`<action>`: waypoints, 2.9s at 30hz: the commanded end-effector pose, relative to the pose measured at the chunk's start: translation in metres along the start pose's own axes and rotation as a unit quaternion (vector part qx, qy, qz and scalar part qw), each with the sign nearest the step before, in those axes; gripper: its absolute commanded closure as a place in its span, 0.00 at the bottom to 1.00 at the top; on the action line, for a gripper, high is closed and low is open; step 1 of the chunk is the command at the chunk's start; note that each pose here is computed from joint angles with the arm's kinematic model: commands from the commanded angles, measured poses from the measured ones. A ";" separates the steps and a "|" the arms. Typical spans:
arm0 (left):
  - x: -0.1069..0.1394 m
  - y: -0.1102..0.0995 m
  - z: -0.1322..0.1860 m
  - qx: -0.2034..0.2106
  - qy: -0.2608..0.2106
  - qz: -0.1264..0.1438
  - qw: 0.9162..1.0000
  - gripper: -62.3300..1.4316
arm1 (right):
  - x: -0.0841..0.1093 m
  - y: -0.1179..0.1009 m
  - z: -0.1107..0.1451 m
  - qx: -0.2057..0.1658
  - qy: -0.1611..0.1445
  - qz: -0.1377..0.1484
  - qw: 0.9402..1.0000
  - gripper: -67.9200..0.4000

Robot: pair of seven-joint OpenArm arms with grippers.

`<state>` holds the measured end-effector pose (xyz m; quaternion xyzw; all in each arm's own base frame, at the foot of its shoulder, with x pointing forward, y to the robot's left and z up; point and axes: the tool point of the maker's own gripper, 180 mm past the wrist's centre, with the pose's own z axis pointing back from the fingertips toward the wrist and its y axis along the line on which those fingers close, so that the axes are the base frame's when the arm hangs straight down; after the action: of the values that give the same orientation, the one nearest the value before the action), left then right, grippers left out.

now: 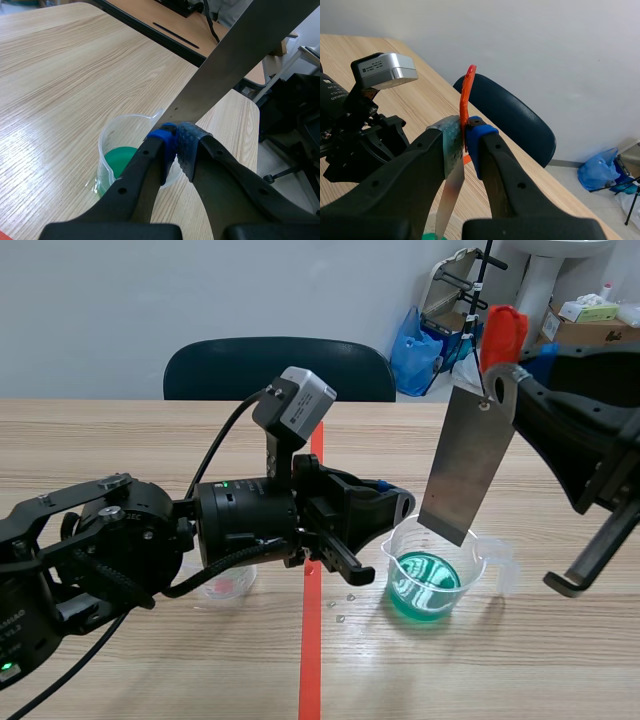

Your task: Do the redox reaction experiment

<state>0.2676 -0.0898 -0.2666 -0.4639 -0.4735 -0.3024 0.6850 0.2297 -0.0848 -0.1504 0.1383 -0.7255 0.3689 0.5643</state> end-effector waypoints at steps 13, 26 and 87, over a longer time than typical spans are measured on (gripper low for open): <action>0.014 0.001 -0.001 -0.002 -0.017 -0.007 1.000 0.94 | 0.013 -0.004 -0.002 -0.003 -0.022 0.009 1.000 0.97; -0.022 0.080 0.146 0.147 0.014 -0.027 0.989 0.93 | 0.013 -0.004 -0.002 -0.003 -0.021 0.009 1.000 0.98; -0.115 -0.060 0.397 0.409 0.076 -0.053 0.908 0.00 | 0.012 -0.004 -0.002 -0.003 -0.020 0.009 1.000 0.97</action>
<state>0.0253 0.2534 -0.3090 -0.0876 -0.5163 -0.1583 0.8371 0.2299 -0.0849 -0.1509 0.1377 -0.7245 0.3691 0.5656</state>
